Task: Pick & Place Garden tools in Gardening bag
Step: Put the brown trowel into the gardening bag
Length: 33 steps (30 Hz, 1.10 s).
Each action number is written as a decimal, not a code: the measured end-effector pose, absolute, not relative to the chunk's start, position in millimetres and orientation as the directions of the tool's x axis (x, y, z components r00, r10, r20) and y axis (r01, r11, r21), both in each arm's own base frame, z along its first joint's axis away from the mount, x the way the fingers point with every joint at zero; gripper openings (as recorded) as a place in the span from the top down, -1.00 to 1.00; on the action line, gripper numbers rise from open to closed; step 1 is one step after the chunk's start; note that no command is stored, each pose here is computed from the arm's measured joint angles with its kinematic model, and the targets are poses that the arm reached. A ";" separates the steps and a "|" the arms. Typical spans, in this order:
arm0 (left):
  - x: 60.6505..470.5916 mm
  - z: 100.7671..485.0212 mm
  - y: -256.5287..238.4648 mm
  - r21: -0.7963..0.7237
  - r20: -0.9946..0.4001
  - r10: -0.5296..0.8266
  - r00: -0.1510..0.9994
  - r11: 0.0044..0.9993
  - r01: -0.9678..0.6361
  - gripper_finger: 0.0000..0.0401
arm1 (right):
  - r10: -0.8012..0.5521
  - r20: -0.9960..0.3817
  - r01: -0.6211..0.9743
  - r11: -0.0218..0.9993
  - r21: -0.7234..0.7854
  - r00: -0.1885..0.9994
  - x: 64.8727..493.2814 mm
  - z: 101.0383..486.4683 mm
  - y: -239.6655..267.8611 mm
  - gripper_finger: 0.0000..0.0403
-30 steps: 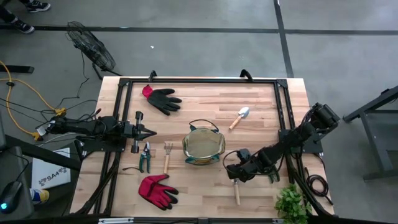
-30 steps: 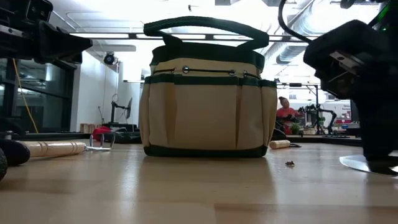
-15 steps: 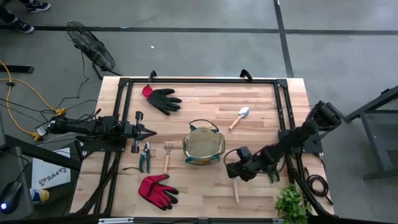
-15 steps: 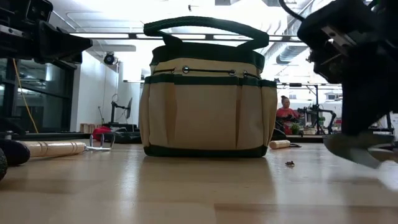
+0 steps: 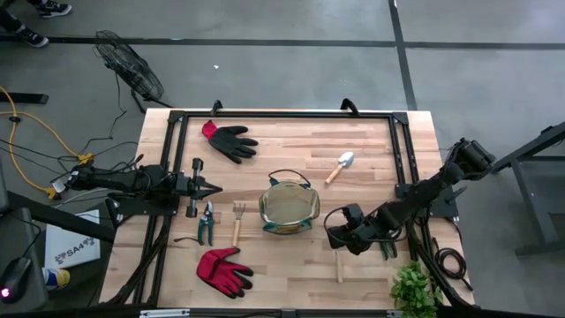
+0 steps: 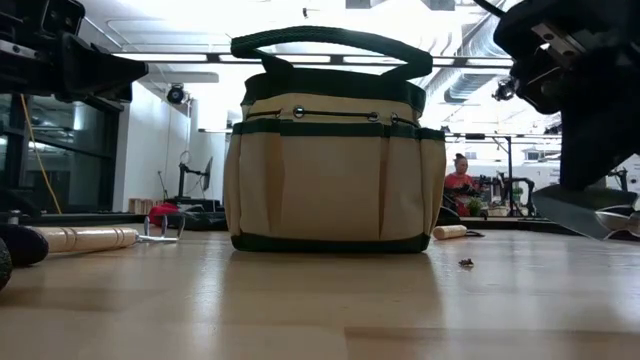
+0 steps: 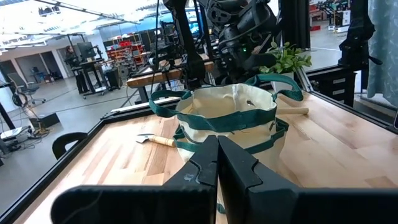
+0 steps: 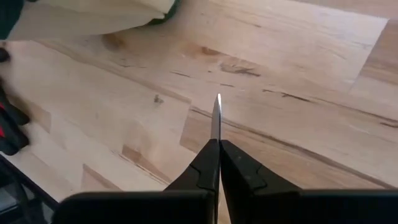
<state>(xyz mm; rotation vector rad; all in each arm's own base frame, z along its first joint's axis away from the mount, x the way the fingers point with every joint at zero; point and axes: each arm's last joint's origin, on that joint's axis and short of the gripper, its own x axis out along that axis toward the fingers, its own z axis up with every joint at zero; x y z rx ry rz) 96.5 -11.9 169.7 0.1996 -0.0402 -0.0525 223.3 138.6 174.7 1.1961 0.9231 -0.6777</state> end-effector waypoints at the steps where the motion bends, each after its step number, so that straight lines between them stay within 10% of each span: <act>1: 96.5 169.7 -11.9 0.199 0.035 -0.056 0.998 0.979 0.048 1.00 | 0.025 -0.875 0.844 0.252 0.473 0.483 223.1 175.1 138.3 0.98; 33: 96.5 169.7 -11.9 0.199 0.035 -0.055 0.998 0.979 0.047 1.00 | -0.135 -0.745 0.734 0.357 0.578 0.653 194.7 229.4 111.3 0.98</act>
